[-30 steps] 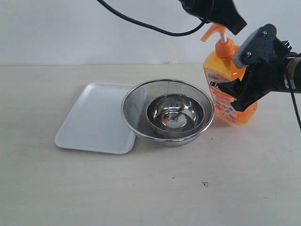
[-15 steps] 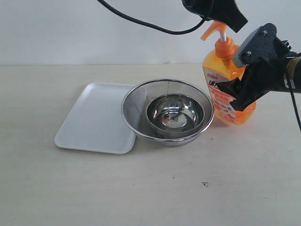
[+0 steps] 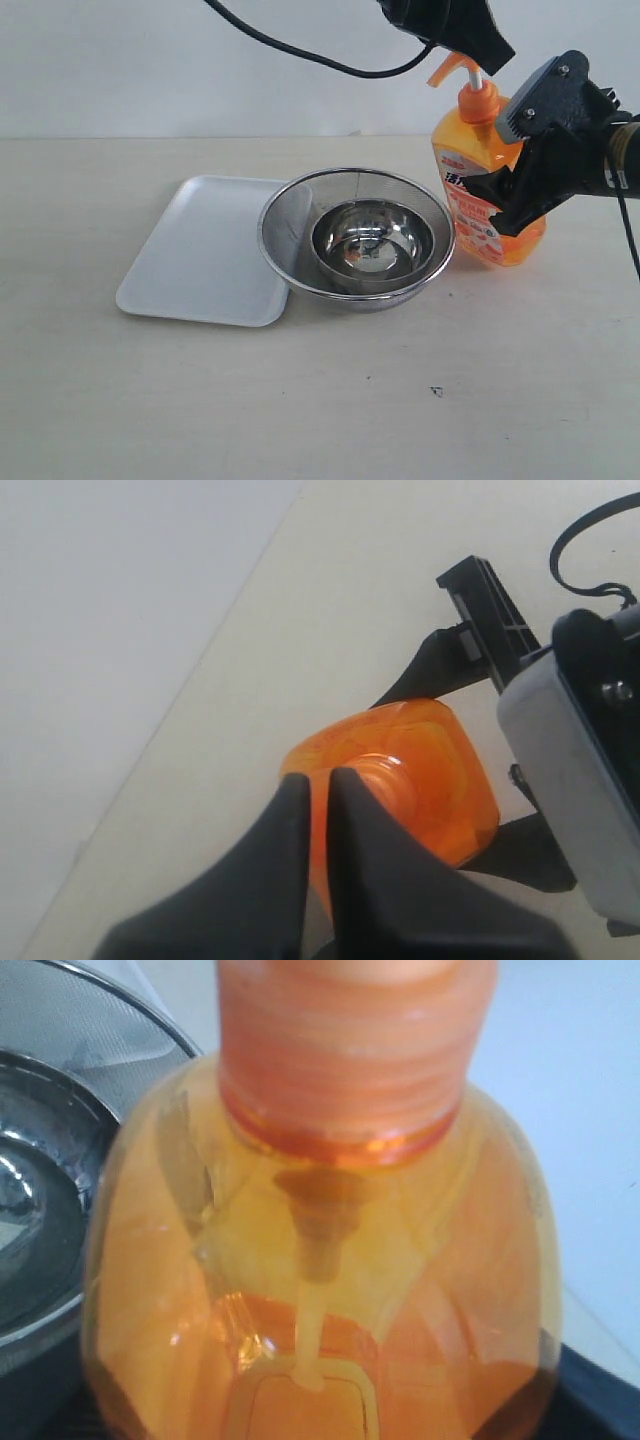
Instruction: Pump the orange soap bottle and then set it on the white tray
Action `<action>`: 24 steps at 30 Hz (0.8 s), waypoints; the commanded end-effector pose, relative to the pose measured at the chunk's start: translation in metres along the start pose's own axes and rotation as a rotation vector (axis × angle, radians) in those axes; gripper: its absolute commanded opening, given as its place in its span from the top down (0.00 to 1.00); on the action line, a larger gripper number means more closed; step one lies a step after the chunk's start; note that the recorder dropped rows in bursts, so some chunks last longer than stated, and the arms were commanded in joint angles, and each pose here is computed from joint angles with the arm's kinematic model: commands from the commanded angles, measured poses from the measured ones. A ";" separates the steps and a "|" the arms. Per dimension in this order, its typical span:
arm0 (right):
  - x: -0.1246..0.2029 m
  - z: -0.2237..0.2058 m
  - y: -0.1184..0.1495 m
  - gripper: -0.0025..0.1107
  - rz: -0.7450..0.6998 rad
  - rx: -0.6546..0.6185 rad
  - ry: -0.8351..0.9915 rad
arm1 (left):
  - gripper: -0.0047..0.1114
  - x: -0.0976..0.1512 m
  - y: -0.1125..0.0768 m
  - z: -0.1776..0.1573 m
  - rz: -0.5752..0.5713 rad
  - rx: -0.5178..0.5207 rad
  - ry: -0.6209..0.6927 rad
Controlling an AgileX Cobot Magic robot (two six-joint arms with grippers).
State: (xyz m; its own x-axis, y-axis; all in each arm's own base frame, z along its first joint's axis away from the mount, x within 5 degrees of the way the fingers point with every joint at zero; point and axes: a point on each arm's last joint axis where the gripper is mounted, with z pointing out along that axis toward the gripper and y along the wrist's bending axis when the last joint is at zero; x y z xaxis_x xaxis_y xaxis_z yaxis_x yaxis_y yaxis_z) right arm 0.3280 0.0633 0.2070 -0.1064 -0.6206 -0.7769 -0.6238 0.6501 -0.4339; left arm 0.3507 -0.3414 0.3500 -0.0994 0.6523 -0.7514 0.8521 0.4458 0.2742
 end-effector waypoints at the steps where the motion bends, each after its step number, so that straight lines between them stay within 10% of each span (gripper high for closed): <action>1: -0.012 -0.003 -0.003 0.98 -0.008 0.005 -0.080 | 0.92 0.010 0.000 0.013 -0.011 0.012 0.039; 24: -0.012 -0.003 -0.003 0.98 -0.006 0.005 -0.080 | 0.92 0.024 -0.003 0.026 -0.032 0.033 0.143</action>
State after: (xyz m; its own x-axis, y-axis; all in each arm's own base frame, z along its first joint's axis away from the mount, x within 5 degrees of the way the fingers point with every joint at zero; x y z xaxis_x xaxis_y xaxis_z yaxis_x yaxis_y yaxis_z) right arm 0.3280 0.0630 0.2065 -0.1080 -0.6249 -0.7732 -0.6241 0.6481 -0.4365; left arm 0.3566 -0.3422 0.3431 -0.1263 0.6549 -0.7451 0.8382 0.4722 0.2729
